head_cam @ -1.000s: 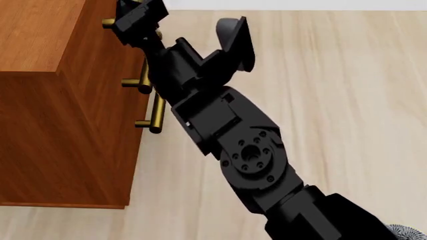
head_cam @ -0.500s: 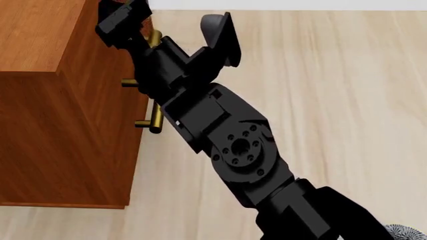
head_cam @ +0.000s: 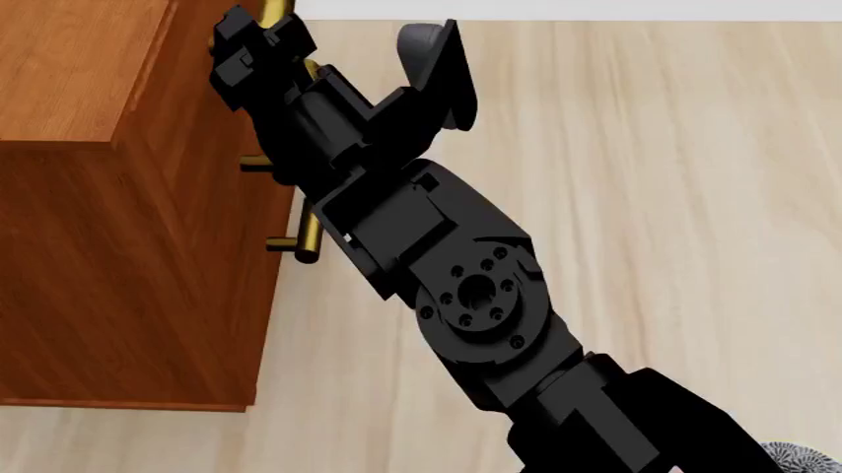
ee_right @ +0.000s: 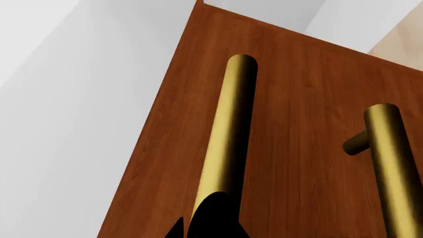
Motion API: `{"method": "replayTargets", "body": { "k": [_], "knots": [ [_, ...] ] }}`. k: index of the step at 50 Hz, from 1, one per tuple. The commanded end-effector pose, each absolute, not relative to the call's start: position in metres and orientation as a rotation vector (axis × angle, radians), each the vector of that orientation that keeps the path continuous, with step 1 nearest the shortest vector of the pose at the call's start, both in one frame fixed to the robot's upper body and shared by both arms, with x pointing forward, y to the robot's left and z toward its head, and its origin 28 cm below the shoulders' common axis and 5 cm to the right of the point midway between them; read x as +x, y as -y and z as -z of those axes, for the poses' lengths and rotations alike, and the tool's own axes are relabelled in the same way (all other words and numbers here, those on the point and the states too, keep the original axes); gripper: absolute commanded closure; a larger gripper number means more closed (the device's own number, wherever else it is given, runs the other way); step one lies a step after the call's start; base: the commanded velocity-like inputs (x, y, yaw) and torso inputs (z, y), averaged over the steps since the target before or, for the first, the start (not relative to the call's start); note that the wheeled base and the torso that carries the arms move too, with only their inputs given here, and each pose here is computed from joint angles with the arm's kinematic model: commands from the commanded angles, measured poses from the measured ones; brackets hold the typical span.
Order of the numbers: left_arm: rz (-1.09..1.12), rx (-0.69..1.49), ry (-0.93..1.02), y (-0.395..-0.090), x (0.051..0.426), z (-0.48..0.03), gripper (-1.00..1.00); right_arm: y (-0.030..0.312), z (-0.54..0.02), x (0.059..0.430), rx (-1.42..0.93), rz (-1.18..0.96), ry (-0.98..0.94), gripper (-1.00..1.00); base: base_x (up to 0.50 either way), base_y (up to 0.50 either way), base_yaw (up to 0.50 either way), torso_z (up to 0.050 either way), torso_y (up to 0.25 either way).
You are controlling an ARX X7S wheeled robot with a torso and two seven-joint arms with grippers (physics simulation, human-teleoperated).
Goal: Close the bottom drawer of the cabinet and open the top drawer.
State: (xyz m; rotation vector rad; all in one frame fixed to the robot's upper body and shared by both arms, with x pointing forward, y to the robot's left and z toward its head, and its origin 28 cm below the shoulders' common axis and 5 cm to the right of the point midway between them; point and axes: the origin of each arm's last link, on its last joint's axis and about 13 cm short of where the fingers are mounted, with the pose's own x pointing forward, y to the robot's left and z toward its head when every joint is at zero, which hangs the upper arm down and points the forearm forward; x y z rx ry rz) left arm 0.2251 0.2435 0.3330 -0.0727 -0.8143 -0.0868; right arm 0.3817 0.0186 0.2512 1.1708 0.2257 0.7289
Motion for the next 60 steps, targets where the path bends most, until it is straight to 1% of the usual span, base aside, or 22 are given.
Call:
{"method": "replayTargets", "body": {
  "k": [1, 33, 49, 60],
  "knots": [
    [0.09, -0.073, 0.815, -0.242, 0.224, -0.333, -1.0, -0.019, -0.255, 0.376, 1.153, -0.741, -0.211, 1.0, 0.0, 0.0, 0.0, 0.0, 0.0],
    [0.096, -0.078, 0.823, -0.241, 0.222, -0.336, -1.0, -0.001, -0.275, 0.369, 1.22, -0.686, -0.134, 1.0, 0.0, 0.0, 0.0, 0.0, 0.002],
    [0.105, -0.081, 0.825, -0.239, 0.222, -0.338, -1.0, 0.025, -0.283, 0.367, 1.256, -0.625, -0.052, 1.0, 0.0, 0.0, 0.0, 0.001, 0.003],
    [0.105, -0.081, 0.826, -0.239, 0.222, -0.338, -1.0, 0.036, -0.287, 0.365, 1.266, -0.597, -0.012, 1.0, 0.0, 0.0, 0.0, 0.001, 0.004]
  ]
}}
